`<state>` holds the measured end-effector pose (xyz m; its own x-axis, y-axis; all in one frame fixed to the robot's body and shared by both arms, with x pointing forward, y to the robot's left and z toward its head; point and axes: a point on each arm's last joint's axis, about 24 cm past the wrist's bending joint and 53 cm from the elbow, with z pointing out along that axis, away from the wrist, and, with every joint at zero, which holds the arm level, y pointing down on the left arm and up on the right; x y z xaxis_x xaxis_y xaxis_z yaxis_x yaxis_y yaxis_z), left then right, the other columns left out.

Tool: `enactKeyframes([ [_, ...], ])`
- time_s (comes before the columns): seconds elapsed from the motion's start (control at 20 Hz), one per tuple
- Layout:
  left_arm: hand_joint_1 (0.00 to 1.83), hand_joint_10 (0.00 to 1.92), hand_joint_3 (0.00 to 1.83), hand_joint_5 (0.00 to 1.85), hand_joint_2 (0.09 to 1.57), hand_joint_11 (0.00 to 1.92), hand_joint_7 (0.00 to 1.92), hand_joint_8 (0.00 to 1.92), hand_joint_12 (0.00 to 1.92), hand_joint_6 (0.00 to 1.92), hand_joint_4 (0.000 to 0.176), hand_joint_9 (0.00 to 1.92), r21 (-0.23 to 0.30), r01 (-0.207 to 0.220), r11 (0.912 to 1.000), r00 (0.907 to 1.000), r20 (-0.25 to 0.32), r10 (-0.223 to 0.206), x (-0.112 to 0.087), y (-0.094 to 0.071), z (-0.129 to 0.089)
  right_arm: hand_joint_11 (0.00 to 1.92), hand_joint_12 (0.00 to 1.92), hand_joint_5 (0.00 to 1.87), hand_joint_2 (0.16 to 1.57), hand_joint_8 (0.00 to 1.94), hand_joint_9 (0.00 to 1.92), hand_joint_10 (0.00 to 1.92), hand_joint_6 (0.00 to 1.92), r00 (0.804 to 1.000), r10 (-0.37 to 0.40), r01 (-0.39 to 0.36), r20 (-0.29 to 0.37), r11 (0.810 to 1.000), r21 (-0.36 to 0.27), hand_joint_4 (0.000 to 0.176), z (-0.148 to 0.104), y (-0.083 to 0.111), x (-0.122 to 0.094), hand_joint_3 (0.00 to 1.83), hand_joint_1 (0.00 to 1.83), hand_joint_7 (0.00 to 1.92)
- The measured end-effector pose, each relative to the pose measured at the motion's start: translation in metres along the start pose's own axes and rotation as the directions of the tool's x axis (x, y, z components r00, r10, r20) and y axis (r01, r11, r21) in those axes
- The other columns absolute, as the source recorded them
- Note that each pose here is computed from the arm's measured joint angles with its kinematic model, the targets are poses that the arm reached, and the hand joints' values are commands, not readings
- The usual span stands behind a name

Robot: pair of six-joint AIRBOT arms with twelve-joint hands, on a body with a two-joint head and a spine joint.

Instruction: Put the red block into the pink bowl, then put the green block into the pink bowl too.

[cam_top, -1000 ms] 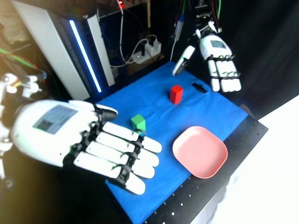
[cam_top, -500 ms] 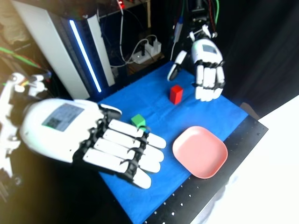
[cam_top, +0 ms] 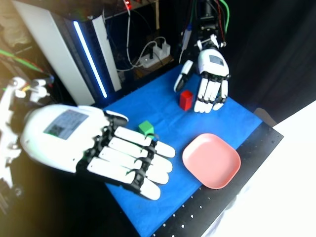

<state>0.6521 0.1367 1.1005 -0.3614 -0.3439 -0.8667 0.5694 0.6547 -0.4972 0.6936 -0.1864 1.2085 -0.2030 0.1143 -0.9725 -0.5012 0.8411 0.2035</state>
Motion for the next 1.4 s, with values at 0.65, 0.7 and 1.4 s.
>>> enactKeyframes([
  [0.65, 1.29, 0.89, 0.00, 1.18, 1.03, 1.03, 1.21, 0.83, 1.44, 0.49, 0.000, 1.24, 0.012, 0.051, 0.9986, 0.9987, 0.003, -0.052, 0.007, -0.002, 0.005, 0.00, 0.36, 0.00, 0.83, 0.00, 0.05, 0.01, 0.00, 1.000, 0.000, 0.000, 0.000, 1.000, 0.000, 0.000, 0.000, 0.000, 0.000, 0.01, 0.11, 0.07],
  [0.7, 1.29, 0.96, 0.00, 1.17, 1.03, 1.04, 1.20, 0.86, 1.45, 0.49, 0.000, 1.22, 0.007, 0.051, 0.9987, 0.9986, 0.009, -0.051, 0.005, 0.001, 0.005, 0.00, 0.40, 0.00, 0.85, 0.00, 0.06, 0.01, 0.00, 1.000, 0.000, 0.000, 0.000, 1.000, 0.000, 0.000, 0.000, 0.000, 0.000, 0.01, 0.11, 0.08],
  [1.4, 1.28, 0.91, 0.00, 1.11, 1.04, 0.92, 1.19, 0.83, 1.41, 0.62, 0.000, 1.13, -0.009, -0.034, 0.9994, 0.9872, 0.155, 0.035, -0.084, 0.009, 0.039, 0.00, 0.29, 0.00, 0.86, 0.00, 0.03, 0.00, 0.00, 1.000, 0.004, -0.004, -0.003, 1.000, -0.012, 0.000, 0.007, 0.005, 0.004, 0.00, 0.16, 0.10],
])
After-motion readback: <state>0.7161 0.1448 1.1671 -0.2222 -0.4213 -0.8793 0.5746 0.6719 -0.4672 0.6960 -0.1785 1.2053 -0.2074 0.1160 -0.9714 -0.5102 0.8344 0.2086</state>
